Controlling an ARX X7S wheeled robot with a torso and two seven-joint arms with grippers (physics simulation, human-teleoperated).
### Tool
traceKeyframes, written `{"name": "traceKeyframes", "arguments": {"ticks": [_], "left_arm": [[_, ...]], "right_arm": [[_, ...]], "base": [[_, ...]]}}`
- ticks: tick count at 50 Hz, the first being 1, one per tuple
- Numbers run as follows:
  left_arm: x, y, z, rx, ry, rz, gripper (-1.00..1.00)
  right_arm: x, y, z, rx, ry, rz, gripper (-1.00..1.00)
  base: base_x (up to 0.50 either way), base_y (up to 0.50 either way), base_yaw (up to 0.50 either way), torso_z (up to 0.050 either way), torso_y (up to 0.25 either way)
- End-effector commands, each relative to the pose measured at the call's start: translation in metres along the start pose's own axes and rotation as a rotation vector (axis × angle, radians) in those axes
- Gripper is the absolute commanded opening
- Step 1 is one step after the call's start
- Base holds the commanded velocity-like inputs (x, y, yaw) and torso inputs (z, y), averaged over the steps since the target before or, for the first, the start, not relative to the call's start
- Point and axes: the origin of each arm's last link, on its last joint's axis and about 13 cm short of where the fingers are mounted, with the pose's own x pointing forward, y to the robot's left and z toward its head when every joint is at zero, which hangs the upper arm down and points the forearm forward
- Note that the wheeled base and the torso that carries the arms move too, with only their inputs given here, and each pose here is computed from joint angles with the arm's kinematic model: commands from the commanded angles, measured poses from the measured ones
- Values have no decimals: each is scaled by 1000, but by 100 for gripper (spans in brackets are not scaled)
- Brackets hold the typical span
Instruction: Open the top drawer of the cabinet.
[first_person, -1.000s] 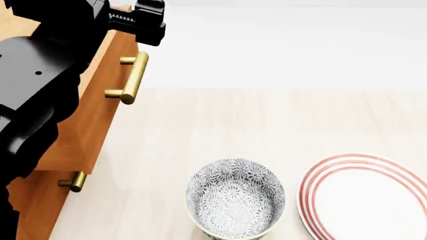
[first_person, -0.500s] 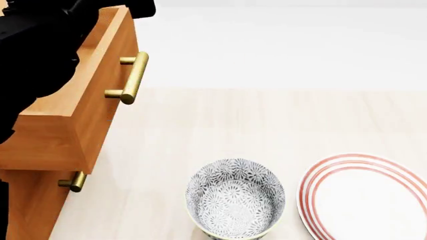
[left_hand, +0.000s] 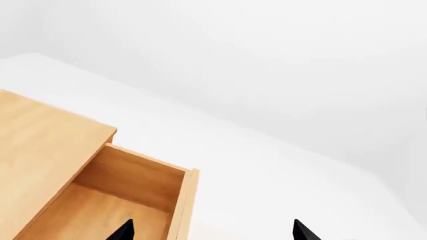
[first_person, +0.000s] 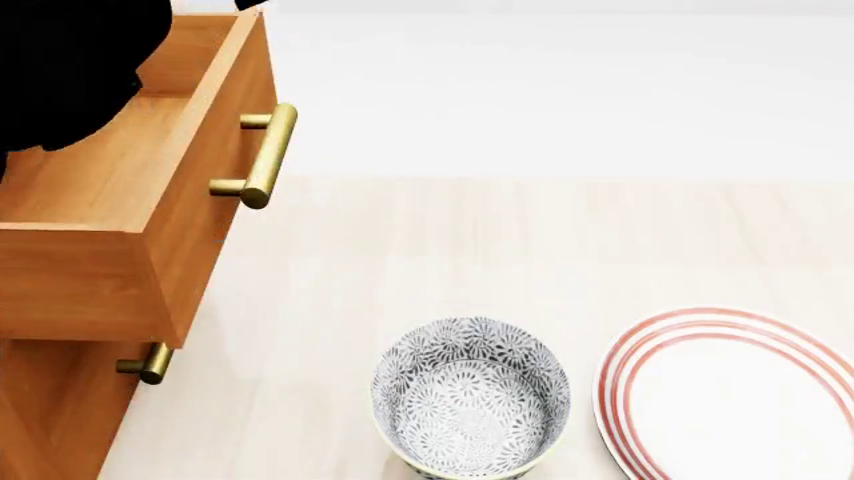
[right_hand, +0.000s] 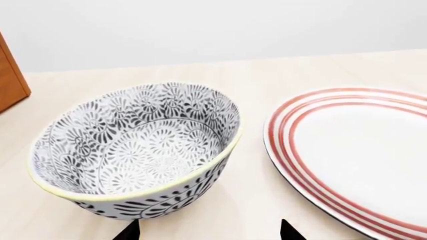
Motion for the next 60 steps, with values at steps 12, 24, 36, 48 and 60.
{"name": "traceKeyframes", "arguments": {"ticks": [12, 24, 36, 48, 60], "left_arm": [[7, -5, 17, -248, 136, 33, 100], [11, -2, 26, -277, 131, 78, 100], [16, 1, 25, -322, 174, 100, 100], [21, 3, 18, -331, 237, 125, 100], [28, 11, 10, -272, 248, 172, 100]], "right_arm": [[1, 2, 1, 2, -16, 10, 100], [1, 2, 0, 4, -8, 15, 100], [1, 2, -1, 3, -5, 18, 100], [-1, 2, 0, 3, -2, 22, 100], [0, 2, -1, 4, 4, 24, 100]], "base": [[0, 0, 0, 0, 0], [0, 0, 0, 0, 0], [0, 0, 0, 0, 0], [0, 0, 0, 0, 0], [0, 0, 0, 0, 0]]}}
